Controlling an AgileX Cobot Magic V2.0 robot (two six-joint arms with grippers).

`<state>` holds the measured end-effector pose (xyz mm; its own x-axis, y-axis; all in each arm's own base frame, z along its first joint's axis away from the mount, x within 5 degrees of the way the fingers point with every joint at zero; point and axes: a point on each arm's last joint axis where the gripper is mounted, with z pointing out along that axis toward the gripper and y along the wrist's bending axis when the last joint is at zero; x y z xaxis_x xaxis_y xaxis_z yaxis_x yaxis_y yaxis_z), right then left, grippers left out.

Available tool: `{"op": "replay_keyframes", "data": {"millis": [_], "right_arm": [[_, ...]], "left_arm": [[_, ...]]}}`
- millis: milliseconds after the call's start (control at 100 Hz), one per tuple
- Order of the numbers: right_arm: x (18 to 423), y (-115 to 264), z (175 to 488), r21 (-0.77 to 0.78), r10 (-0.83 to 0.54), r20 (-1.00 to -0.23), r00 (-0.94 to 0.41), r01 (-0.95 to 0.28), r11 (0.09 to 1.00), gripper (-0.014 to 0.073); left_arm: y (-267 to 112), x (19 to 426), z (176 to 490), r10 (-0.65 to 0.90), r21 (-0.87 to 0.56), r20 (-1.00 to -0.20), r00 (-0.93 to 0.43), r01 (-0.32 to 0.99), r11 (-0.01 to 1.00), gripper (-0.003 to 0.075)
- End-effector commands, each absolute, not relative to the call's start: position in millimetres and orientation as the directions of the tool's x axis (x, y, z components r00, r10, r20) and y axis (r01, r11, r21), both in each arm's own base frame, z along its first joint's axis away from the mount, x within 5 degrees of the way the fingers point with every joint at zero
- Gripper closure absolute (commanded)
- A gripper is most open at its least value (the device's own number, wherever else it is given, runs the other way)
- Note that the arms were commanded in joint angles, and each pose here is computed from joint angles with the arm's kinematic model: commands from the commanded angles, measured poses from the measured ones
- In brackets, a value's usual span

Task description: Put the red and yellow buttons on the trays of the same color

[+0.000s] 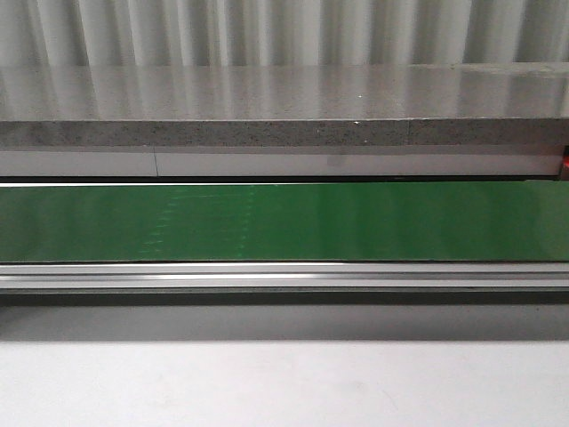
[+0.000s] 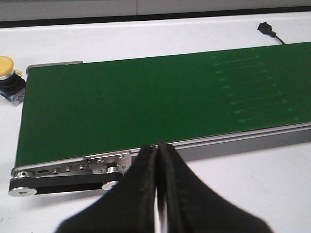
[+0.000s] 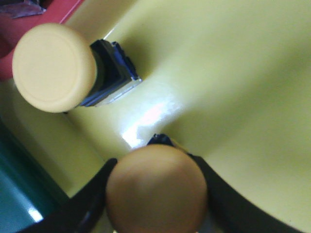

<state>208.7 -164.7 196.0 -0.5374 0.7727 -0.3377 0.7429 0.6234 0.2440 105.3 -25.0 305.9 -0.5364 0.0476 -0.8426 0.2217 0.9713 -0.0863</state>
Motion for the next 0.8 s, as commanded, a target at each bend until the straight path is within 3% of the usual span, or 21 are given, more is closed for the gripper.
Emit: {"op": "replay_keyframes", "data": {"millis": [0, 90, 190, 410, 690, 790], "right_arm": [[212.5, -168.6, 210.0, 0.262, 0.764, -0.408, -0.499, 0.738, 0.622, 0.0233], [212.5, -168.5, 209.9, 0.263, 0.765, -0.407, -0.5, 0.738, 0.622, 0.0106], [212.3, -168.3, 209.8, 0.263, 0.765, -0.404, -0.501, 0.738, 0.622, 0.0042], [210.1, -166.3, 219.5, 0.267, 0.755, -0.436, -0.49, 0.73, 0.628, 0.0041], [199.8, -143.8, 258.6, 0.286, 0.696, -0.534, -0.48, 0.672, 0.683, 0.0048], [202.3, -123.6, 273.7, 0.269, 0.613, -0.593, -0.522, 0.589, 0.762, 0.0129]], "left_arm": [[-26.4, 107.7, 320.0, 0.02, -0.098, -0.885, -0.466, 0.227, 0.969, 0.074], [-26.4, 107.7, 320.0, 0.02, -0.098, -0.885, -0.466, 0.227, 0.969, 0.074], [-26.4, 107.7, 320.0, 0.02, -0.098, -0.885, -0.466, 0.227, 0.969, 0.074], [-26.4, 107.7, 320.0, 0.02, -0.098, -0.885, -0.466, 0.227, 0.969, 0.074], [-26.4, 107.7, 320.0, 0.02, -0.098, -0.885, -0.466, 0.227, 0.969, 0.074], [-26.4, 107.7, 320.0, 0.02, -0.098, -0.885, -0.466, 0.227, 0.969, 0.074]]}}
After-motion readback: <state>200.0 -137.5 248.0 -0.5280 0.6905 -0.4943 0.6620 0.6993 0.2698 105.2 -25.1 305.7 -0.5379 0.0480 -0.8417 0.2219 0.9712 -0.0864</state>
